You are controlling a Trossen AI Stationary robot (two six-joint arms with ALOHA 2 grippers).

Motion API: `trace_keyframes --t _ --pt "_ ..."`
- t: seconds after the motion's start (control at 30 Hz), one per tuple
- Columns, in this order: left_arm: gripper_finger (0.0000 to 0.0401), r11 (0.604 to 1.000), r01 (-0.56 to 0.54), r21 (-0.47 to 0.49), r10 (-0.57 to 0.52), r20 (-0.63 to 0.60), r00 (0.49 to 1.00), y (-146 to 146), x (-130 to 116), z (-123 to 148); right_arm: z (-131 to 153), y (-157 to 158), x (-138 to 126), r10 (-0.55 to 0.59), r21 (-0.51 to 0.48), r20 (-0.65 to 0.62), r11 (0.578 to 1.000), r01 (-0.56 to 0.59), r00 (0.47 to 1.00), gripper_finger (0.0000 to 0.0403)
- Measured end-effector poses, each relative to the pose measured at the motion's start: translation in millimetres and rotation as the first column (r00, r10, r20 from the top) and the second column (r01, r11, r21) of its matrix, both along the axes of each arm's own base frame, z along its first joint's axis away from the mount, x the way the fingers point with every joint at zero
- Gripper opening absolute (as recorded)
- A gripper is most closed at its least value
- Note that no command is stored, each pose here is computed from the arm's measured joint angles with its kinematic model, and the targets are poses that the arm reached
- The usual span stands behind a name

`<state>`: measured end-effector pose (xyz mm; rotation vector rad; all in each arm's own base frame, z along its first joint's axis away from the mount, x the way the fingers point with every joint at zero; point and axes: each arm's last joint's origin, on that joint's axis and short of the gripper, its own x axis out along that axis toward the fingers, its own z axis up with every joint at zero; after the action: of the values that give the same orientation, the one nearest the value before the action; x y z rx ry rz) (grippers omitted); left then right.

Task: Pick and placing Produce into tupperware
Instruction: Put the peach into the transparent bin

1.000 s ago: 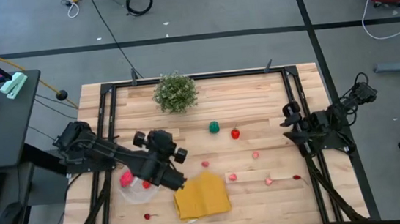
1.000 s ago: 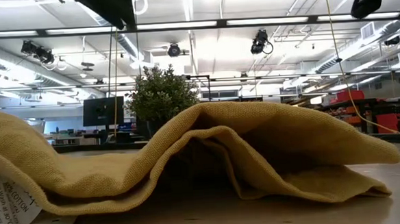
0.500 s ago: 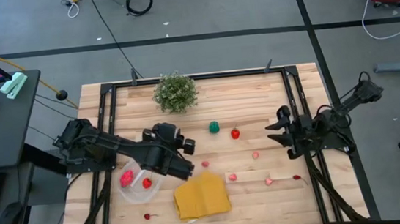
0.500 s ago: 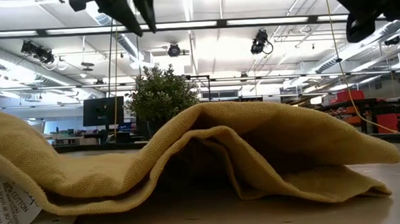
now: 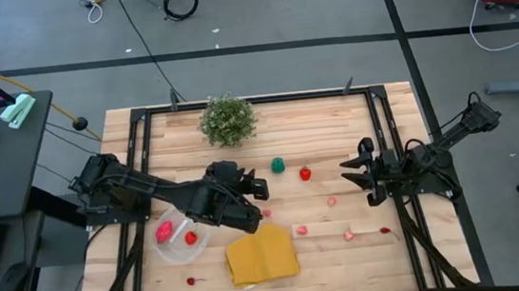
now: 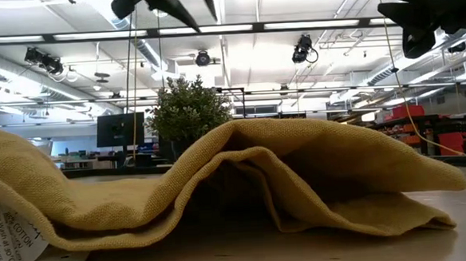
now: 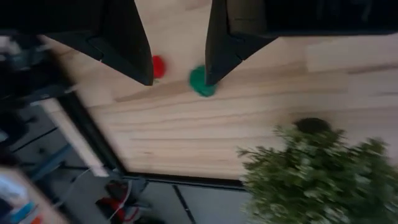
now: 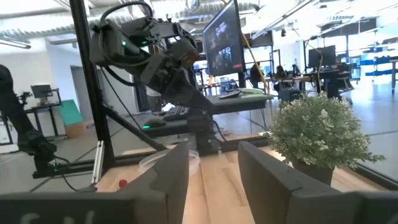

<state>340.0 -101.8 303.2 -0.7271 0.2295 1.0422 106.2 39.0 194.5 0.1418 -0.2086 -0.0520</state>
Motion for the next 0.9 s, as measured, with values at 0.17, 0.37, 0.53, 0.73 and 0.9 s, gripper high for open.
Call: trace_keyframes --t 0.17,0.37,0.53,0.73,0.9 --pt "0.0143 0.999 0.002 -0.040 0.002 0.105 0.994 -3 8 4 0 0 0 -0.002 -0.009 -0.001 1.000 0.002 1.000 0.0146" --pt "0.0137 0.997 0.008 -0.077 0.008 0.203 0.979 -6 15 9 0 0 0 -0.005 -0.026 -0.002 1.000 0.005 1.000 0.0146" --pt "0.0144 0.995 0.012 -0.095 0.012 0.253 0.968 -7 18 12 0 0 0 -0.005 -0.024 -0.002 1.000 0.005 1.000 0.0146" --pt "0.0153 0.995 0.013 -0.099 0.013 0.262 0.965 -7 19 13 0 0 0 -0.018 -0.088 -0.005 0.996 0.018 1.000 0.0146" --pt "0.0151 0.995 0.013 -0.099 0.013 0.262 0.965 -7 19 13 1 -1 0 -0.080 -0.271 -0.002 0.960 0.076 0.997 0.0146"
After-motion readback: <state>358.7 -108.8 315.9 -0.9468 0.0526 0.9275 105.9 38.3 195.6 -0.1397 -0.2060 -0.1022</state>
